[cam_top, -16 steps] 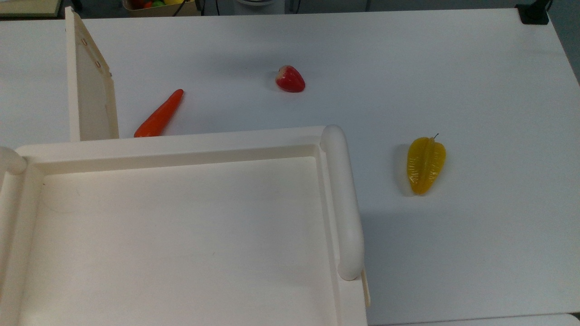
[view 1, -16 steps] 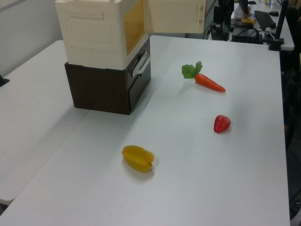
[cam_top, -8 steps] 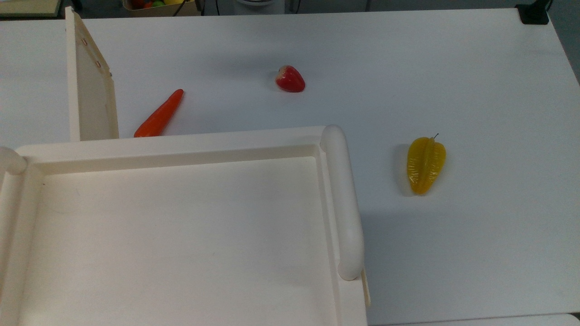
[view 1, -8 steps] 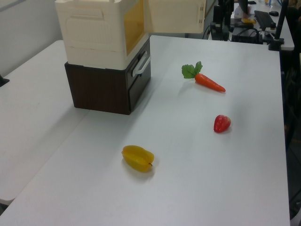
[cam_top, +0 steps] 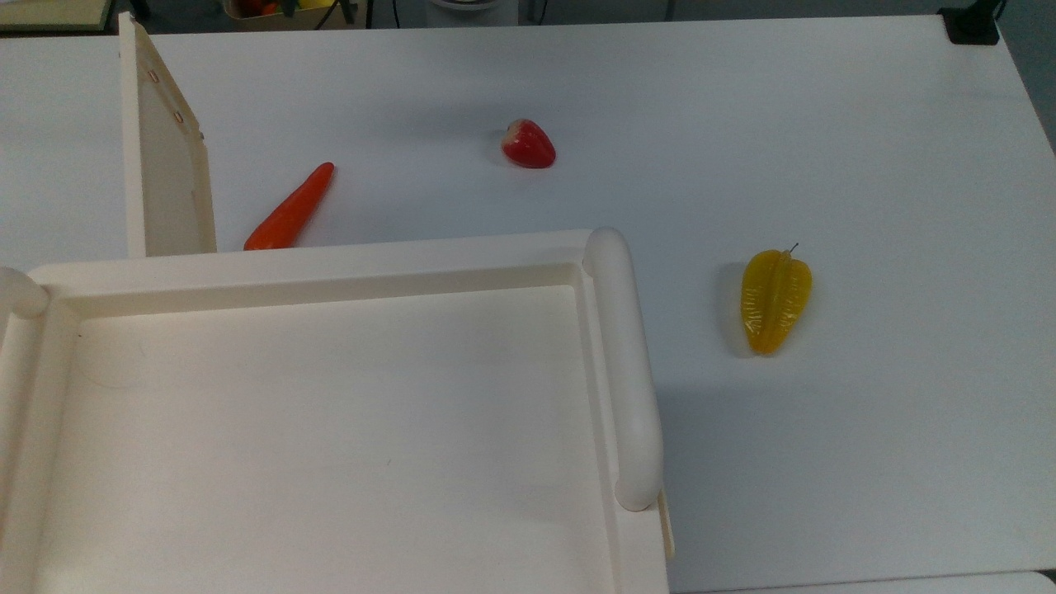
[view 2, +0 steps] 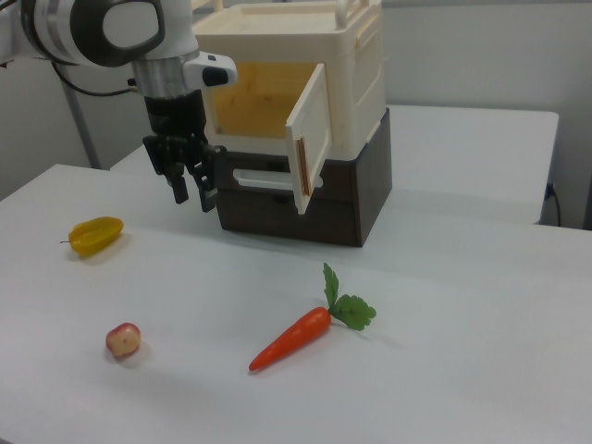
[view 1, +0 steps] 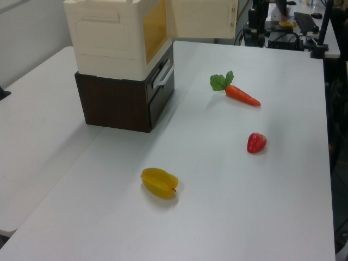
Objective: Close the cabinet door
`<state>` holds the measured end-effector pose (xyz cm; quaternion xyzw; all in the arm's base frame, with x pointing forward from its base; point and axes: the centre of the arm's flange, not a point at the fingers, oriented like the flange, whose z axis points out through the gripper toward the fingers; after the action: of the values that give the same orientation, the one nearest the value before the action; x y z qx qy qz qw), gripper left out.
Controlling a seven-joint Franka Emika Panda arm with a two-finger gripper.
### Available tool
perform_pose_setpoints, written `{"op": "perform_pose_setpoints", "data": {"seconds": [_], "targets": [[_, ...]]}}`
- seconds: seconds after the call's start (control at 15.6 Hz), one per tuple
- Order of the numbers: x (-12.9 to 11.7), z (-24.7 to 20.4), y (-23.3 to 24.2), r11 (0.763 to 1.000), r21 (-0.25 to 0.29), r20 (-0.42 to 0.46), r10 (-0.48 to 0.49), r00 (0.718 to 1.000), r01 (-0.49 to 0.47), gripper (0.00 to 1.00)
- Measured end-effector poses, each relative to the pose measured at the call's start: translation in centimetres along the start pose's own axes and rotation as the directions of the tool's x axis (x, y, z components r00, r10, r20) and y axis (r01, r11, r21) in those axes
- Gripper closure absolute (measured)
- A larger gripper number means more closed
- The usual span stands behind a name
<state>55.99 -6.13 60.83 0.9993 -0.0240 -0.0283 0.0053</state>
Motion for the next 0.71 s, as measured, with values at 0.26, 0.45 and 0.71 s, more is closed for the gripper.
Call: {"op": "perform_pose_setpoints", "data": {"seconds": [0.26, 0.45, 0.71], "targets": [[-0.1, -0.1, 1.4, 0.992, 0.009, -0.006, -0.122, 0.992, 0.122, 0.86], [0.3, -0.4, 2.7, 0.976, -0.002, -0.046, -0.218, 0.975, 0.218, 0.99], [0.9, -0.1, 5.8, 0.950, -0.032, -0.088, -0.312, 0.946, 0.310, 0.99]]}}
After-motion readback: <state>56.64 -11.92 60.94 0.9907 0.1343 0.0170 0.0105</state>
